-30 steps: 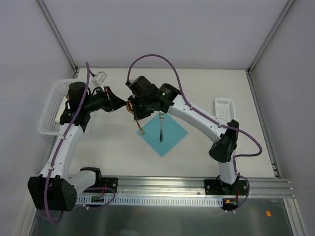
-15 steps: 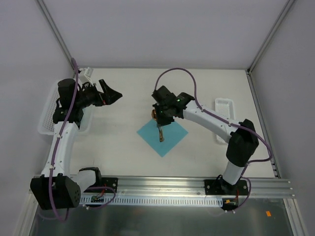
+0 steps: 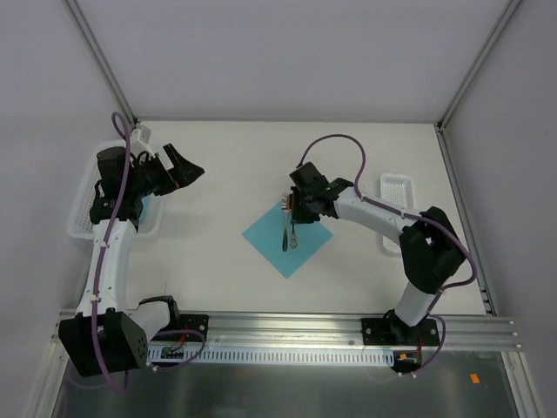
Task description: Place the utensils on the paper napkin and roll it up
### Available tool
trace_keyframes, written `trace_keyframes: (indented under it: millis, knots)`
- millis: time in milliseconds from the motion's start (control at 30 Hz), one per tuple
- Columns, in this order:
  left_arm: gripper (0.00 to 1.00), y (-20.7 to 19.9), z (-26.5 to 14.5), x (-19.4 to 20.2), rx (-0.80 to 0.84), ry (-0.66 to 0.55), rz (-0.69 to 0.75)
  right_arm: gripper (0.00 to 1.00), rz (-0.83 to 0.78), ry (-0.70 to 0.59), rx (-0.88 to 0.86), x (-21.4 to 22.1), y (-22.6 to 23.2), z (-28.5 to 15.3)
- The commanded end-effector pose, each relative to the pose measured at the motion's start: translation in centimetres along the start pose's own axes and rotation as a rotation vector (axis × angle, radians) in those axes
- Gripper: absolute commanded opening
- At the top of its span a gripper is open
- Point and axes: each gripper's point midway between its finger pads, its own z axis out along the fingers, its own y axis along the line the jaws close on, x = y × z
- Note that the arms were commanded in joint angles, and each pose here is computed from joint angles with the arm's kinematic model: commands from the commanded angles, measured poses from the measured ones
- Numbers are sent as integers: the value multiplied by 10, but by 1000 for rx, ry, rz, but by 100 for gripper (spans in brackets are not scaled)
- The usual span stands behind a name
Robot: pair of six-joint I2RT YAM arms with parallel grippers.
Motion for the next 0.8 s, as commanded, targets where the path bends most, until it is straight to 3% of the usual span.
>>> trace_keyframes:
  millis: [0, 767]
  knots:
    - [99, 2, -5, -4, -22, -27, -2, 0, 46, -66, -52, -19, 12, 20]
    - [99, 0, -7, -4, -18, -21, 11, 0, 59, 21, -39, -11, -5, 60]
